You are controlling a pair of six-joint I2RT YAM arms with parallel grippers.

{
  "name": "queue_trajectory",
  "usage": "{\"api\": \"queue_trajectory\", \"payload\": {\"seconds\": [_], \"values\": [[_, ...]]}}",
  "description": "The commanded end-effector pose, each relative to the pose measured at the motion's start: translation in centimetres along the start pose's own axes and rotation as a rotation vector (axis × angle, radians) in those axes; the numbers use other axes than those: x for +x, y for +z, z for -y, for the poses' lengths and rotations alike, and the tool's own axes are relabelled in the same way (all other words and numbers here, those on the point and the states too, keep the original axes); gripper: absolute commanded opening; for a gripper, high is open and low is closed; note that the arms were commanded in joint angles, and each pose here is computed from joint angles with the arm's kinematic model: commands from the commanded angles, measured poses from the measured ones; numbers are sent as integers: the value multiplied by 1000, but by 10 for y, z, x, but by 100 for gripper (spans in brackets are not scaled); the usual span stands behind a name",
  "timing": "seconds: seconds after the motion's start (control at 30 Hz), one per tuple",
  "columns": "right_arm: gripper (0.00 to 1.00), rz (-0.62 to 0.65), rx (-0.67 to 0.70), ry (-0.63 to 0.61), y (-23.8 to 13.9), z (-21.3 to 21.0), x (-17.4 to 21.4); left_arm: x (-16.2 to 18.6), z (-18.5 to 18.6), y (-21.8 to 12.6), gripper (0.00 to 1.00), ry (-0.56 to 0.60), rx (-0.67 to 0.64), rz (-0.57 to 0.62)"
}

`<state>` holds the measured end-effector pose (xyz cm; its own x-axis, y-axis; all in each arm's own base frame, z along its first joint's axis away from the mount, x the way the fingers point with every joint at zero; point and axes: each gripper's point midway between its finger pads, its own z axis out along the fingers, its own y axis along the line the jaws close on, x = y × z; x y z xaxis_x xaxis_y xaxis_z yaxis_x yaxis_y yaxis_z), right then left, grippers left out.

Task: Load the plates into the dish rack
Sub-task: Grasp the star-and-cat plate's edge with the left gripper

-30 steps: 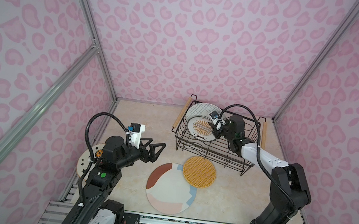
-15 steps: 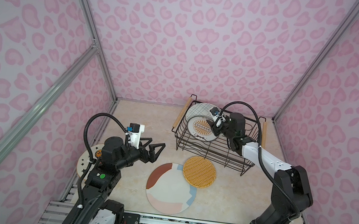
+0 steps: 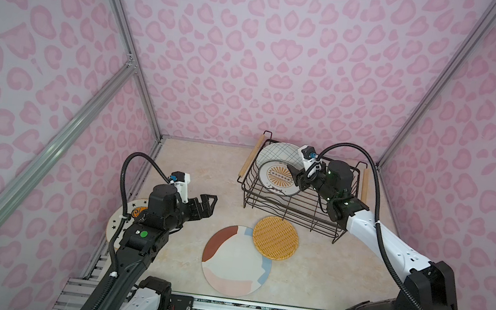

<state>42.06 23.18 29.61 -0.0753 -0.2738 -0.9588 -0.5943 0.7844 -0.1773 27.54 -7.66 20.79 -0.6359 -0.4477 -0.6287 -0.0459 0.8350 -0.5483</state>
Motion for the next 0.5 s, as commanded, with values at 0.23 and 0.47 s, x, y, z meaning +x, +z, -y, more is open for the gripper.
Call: {"api": "queue_trajectory", "payload": {"seconds": [0.23, 0.47], "values": [[81, -53, -112, 86, -17, -64, -1, 30, -160, -29, 97, -672, -502, 1], [98, -71, -249, 171, -22, -115, 5, 57, -227, -33, 100, -1042, -527, 108]]}}
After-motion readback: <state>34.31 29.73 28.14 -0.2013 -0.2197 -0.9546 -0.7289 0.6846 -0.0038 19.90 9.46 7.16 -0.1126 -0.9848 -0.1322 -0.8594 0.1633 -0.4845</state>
